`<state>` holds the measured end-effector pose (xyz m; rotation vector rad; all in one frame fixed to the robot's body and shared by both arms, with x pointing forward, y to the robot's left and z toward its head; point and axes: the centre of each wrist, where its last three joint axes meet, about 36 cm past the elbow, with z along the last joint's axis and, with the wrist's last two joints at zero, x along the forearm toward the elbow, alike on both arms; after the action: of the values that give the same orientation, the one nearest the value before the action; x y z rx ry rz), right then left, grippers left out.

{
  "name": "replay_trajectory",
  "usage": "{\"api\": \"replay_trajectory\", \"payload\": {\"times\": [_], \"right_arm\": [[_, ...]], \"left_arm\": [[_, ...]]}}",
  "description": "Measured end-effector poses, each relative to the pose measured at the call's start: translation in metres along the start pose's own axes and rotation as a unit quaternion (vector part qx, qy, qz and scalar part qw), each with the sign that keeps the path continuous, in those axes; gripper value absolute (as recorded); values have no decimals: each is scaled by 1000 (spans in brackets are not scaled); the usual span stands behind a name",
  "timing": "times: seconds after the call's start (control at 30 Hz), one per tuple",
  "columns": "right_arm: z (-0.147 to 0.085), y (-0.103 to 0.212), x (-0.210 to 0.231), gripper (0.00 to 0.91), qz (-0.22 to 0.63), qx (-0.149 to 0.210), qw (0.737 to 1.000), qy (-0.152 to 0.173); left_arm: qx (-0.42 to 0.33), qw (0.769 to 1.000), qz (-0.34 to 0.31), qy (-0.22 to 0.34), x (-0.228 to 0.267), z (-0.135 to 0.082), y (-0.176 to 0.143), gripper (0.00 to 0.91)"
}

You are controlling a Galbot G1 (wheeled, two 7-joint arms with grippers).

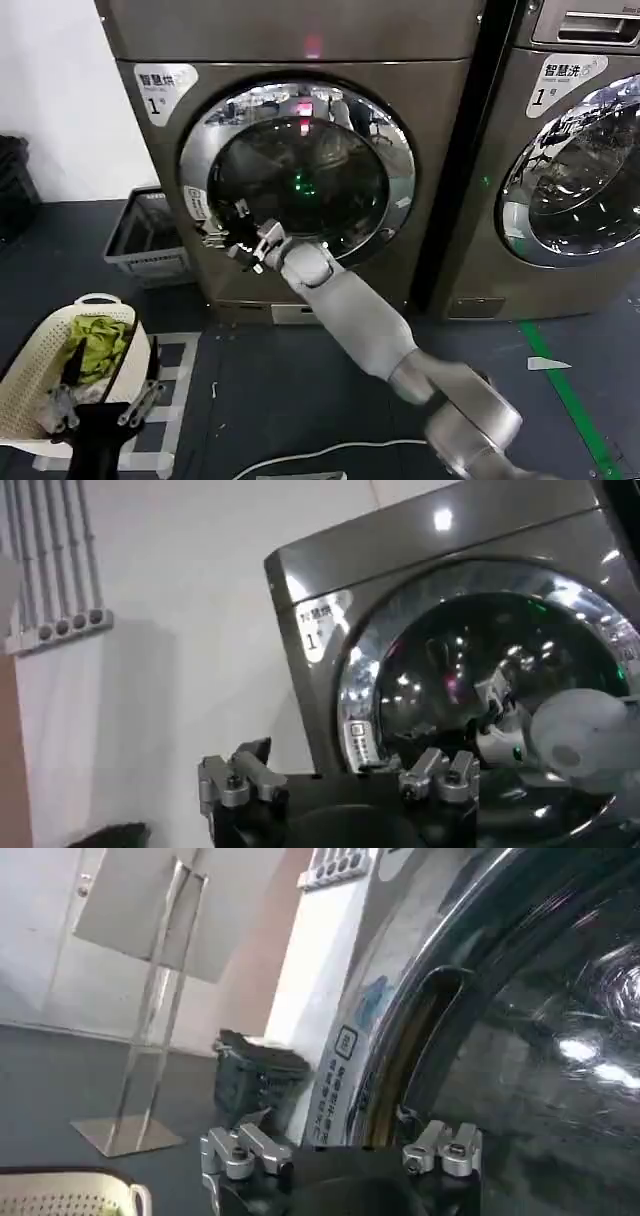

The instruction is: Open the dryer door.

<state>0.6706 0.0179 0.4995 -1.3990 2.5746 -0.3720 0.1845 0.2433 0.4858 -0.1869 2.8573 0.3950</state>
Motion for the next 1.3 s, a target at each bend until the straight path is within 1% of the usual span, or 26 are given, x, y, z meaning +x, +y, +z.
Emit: {"api": "replay_trajectory", "payload": {"times": [0.27,0.33,0.47,0.6,0.67,0.77,0.87,0.97,1.03,1.17,1.3], "right_arm": [[-2,1,-2,907,-39,5,999,-9],[-3,6,-2,907,-55,-3,998,-18],[-8,17,-4,907,-90,-6,995,-40],[-17,27,-6,907,-109,-17,992,-61],[-16,22,3,907,-119,-12,991,-67],[-10,18,18,907,-127,-7,990,-65],[-6,18,37,907,-147,-10,986,-73],[0,17,58,907,-186,-14,977,-104],[1,13,72,907,-209,-16,971,-116],[2,3,101,907,-251,-22,959,-132],[1,-10,132,907,-296,-23,944,-141]], "left_arm": [[1,1000,-2,0,1,0,-1,907],[1,1000,-2,-1,0,0,-1,907],[-2,1000,-2,-1,-1,3,1,907],[-4,1000,-3,1,-2,7,2,907],[-4,1000,-2,2,-2,9,2,907],[-4,1000,-2,1,-3,9,1,907],[-3,1000,-1,4,-6,11,3,907],[0,1000,3,12,-11,16,10,907],[1,1000,6,16,-16,21,17,907],[0,1000,15,24,-27,32,31,907],[-12,999,21,25,-38,40,48,907]]}}
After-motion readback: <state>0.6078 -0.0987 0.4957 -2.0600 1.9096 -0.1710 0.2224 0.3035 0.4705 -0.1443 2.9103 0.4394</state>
